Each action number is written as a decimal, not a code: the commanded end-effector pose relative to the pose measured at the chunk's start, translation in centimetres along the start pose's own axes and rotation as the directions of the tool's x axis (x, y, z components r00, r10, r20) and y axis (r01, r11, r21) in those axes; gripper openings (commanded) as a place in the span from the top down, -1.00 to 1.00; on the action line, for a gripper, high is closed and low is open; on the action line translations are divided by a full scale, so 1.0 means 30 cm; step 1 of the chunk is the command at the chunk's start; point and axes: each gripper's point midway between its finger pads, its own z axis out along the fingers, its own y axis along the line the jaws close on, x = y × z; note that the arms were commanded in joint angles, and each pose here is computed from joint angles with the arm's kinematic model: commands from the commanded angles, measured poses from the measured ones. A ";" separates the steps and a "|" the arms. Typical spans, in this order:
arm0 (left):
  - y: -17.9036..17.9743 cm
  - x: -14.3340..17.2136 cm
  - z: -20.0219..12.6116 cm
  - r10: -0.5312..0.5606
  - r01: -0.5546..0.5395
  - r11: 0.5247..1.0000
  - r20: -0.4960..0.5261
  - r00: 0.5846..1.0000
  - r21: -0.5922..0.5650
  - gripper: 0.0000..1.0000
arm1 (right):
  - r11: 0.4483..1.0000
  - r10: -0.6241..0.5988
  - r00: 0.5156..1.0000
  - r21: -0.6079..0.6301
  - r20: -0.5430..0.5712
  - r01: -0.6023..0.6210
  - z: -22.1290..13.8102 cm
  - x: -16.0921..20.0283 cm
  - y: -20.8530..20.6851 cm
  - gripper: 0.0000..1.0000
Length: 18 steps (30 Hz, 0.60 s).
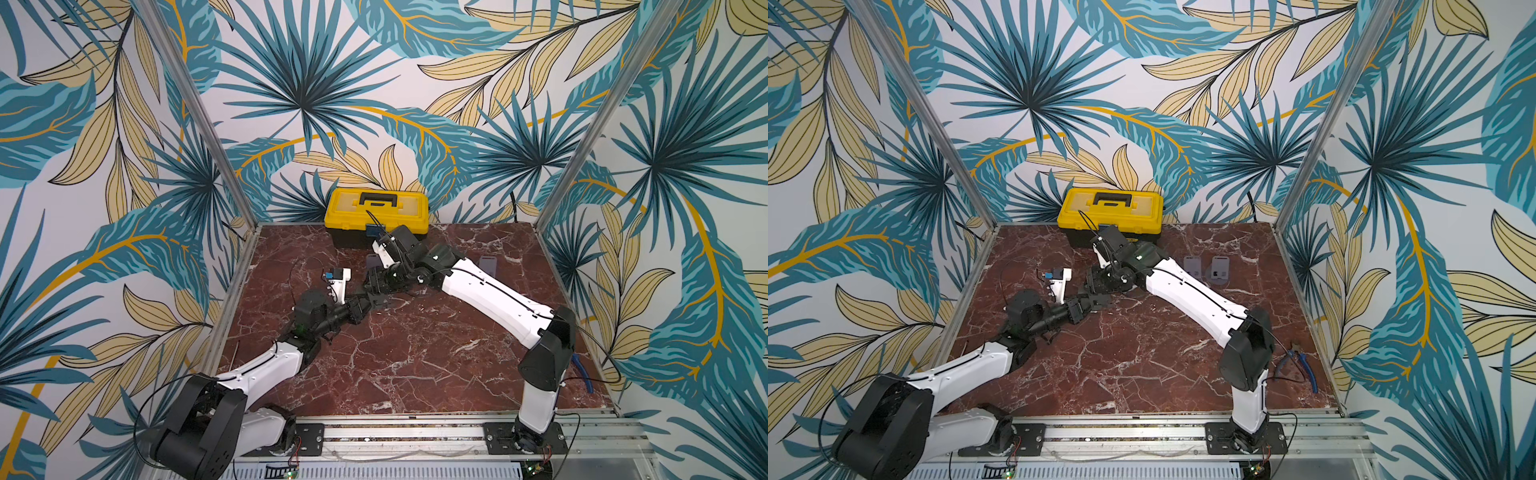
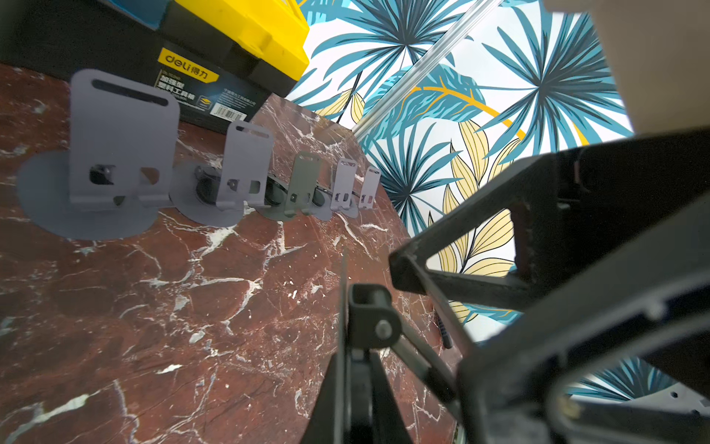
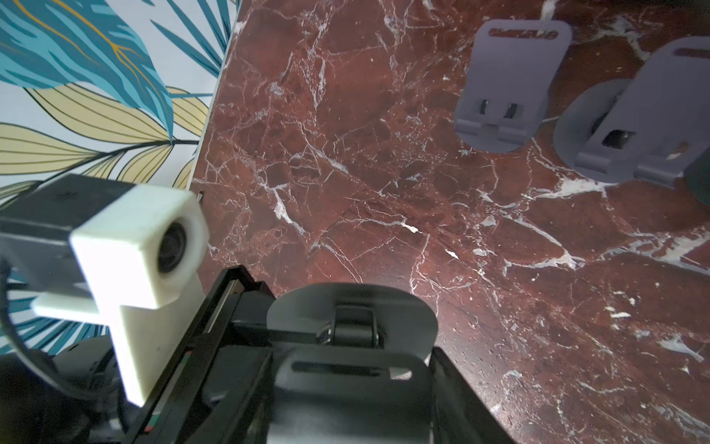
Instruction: Open the phone stand
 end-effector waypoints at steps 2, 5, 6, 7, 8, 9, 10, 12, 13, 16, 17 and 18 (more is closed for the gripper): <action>0.141 -0.045 -0.019 -0.126 0.139 0.980 0.098 0.987 -0.144 1.00 | 0.996 0.056 0.979 0.053 0.197 -0.068 -0.143 -0.073 -0.056 0.42; 0.194 -0.037 -0.029 -0.184 0.202 0.963 0.114 0.976 -0.178 1.00 | 0.995 0.063 0.962 0.061 0.267 -0.082 -0.181 -0.072 -0.058 0.43; 0.212 -0.034 -0.032 -0.205 0.224 0.956 0.118 0.972 -0.189 1.00 | 0.995 0.061 0.956 0.060 0.287 -0.082 -0.194 -0.066 -0.052 0.43; 0.225 -0.030 -0.034 -0.220 0.240 0.951 0.121 0.968 -0.197 1.00 | 0.995 0.061 0.951 0.060 0.305 -0.083 -0.203 -0.064 -0.051 0.43; 0.238 -0.027 -0.036 -0.233 0.255 0.945 0.126 0.964 -0.206 1.00 | 0.994 0.063 0.945 0.061 0.320 -0.087 -0.211 -0.060 -0.053 0.43; 0.251 -0.023 -0.037 -0.248 0.271 0.939 0.127 0.960 -0.213 1.00 | 0.994 0.064 0.939 0.060 0.337 -0.089 -0.221 -0.057 -0.051 0.43; 0.264 -0.020 -0.038 -0.260 0.284 0.933 0.131 0.957 -0.222 1.00 | 0.994 0.062 0.935 0.065 0.348 -0.090 -0.229 -0.053 -0.054 0.44; 0.289 -0.009 -0.039 -0.287 0.312 0.920 0.135 0.948 -0.237 1.00 | 0.993 0.052 0.928 0.078 0.369 -0.086 -0.250 -0.048 -0.056 0.43; 0.299 -0.007 -0.039 -0.297 0.323 0.914 0.138 0.945 -0.244 1.00 | 0.993 0.050 0.924 0.079 0.378 -0.086 -0.261 -0.048 -0.055 0.43; 0.329 0.007 -0.039 -0.330 0.358 0.896 0.145 0.933 -0.264 1.00 | 0.993 0.044 0.921 0.083 0.386 -0.082 -0.279 -0.038 -0.055 0.43; 0.340 0.012 -0.039 -0.341 0.369 0.889 0.147 0.928 -0.271 1.00 | 0.993 0.041 0.922 0.085 0.386 -0.079 -0.283 -0.033 -0.053 0.43; 0.345 0.014 -0.039 -0.351 0.380 0.883 0.152 0.924 -0.274 1.00 | 0.993 0.038 0.921 0.088 0.387 -0.078 -0.288 -0.029 -0.052 0.43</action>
